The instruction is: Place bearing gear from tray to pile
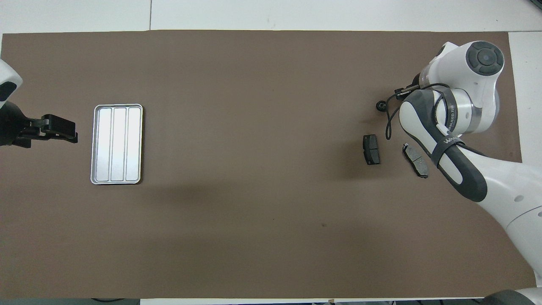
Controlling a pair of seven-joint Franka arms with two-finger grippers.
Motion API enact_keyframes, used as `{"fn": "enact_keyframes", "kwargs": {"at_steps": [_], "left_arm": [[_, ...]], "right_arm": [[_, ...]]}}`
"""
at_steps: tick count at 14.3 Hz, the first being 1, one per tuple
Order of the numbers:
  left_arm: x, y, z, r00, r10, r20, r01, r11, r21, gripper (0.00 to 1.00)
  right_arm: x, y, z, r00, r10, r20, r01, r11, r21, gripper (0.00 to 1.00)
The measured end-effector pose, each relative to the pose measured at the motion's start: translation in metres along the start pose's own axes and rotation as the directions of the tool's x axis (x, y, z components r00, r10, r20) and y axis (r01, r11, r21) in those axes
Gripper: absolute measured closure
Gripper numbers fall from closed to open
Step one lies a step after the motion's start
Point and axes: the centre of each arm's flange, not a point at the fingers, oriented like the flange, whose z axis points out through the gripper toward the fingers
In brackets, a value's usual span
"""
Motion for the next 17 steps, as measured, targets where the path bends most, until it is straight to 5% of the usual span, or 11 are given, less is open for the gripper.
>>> {"fn": "enact_keyframes", "kwargs": {"at_steps": [7, 17], "left_arm": [[-0.001, 0.000, 0.000, 1.000, 0.000, 0.002, 0.000, 1.000, 0.000, 0.00], [-0.001, 0.005, 0.000, 1.000, 0.008, 0.002, -0.008, 1.000, 0.000, 0.00]], "right_arm": [[-0.009, -0.041, -0.130, 0.996, 0.018, 0.084, -0.018, 1.000, -0.002, 0.00], [-0.040, -0.062, -0.264, 1.000, -0.005, 0.023, 0.005, 1.000, -0.017, 0.00]]}}
